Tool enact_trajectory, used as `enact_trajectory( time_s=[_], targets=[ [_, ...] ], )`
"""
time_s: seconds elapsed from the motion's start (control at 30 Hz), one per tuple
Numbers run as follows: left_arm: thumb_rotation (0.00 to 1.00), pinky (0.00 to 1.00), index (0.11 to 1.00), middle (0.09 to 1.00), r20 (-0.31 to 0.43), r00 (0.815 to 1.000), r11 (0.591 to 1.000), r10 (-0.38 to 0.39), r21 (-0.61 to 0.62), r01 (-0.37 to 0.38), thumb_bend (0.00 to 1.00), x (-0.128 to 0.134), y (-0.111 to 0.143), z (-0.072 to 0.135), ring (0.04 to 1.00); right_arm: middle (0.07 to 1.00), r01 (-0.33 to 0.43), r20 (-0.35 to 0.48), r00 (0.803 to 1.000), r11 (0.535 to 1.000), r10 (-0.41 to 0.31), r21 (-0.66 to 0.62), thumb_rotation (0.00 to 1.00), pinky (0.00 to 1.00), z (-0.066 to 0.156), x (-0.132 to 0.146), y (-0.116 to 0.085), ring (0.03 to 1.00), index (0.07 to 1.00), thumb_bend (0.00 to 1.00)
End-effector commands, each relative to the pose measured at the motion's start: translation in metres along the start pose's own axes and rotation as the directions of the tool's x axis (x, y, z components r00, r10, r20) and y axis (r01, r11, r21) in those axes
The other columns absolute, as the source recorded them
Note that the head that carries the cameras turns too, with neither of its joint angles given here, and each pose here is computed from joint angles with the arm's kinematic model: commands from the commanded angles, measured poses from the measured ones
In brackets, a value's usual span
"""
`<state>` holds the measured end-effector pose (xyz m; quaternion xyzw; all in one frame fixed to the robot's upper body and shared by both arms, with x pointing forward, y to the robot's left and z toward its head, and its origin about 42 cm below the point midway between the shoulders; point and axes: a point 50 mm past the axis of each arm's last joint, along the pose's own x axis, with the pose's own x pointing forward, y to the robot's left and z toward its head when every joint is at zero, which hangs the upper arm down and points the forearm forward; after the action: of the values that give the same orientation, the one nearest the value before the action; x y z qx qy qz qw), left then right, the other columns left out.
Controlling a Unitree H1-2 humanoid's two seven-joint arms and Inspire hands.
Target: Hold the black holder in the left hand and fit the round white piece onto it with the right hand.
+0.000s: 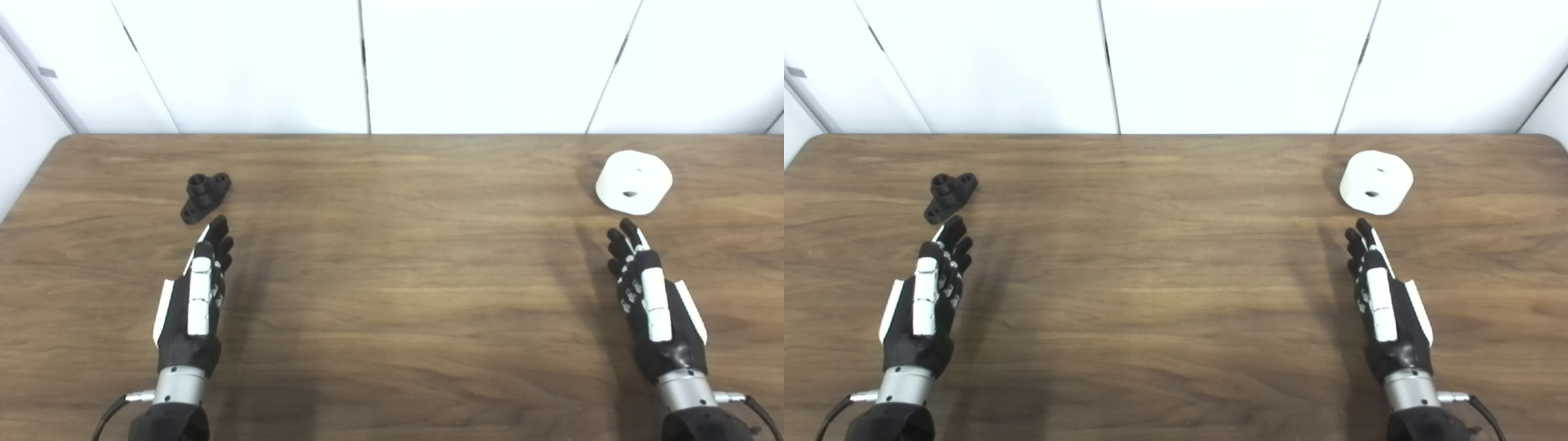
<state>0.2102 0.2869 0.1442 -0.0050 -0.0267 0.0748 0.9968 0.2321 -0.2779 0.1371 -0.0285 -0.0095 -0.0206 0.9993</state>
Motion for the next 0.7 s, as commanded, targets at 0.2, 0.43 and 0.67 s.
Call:
enact_trajectory(
  time_s=[0.2, 0.43, 0.67],
  targets=[
    [0.99, 1.0, 0.944, 0.97, 0.041, 0.999, 1.0, -0.003, 0.009, 0.002, 0.52, -0.0042, 0.0042, 0.0073, 0.968, 0.955, 0.003, 0.036, 0.999, 1.0, -0.003, -0.018, 1.0, 1.0, 0.0079, -0.003, -0.0008, 0.991, 0.974, 0.54],
    [0.99, 1.0, 0.945, 0.969, 0.048, 0.999, 1.0, -0.004, 0.005, 0.003, 0.5, -0.0028, 0.0047, 0.0062, 0.964, 0.957, 0.008, 0.045, 0.999, 1.0, -0.007, -0.02, 1.0, 1.0, 0.007, -0.0019, 0.0, 0.983, 0.972, 0.53],
    [0.99, 0.99, 0.944, 0.97, 0.044, 0.999, 1.0, -0.003, 0.013, 0.002, 0.52, -0.0021, 0.0052, 0.006, 0.964, 0.957, 0.013, 0.042, 0.999, 1.0, -0.012, -0.02, 1.0, 1.0, 0.0083, -0.002, 0.0014, 0.977, 0.975, 0.54]
  ],
)
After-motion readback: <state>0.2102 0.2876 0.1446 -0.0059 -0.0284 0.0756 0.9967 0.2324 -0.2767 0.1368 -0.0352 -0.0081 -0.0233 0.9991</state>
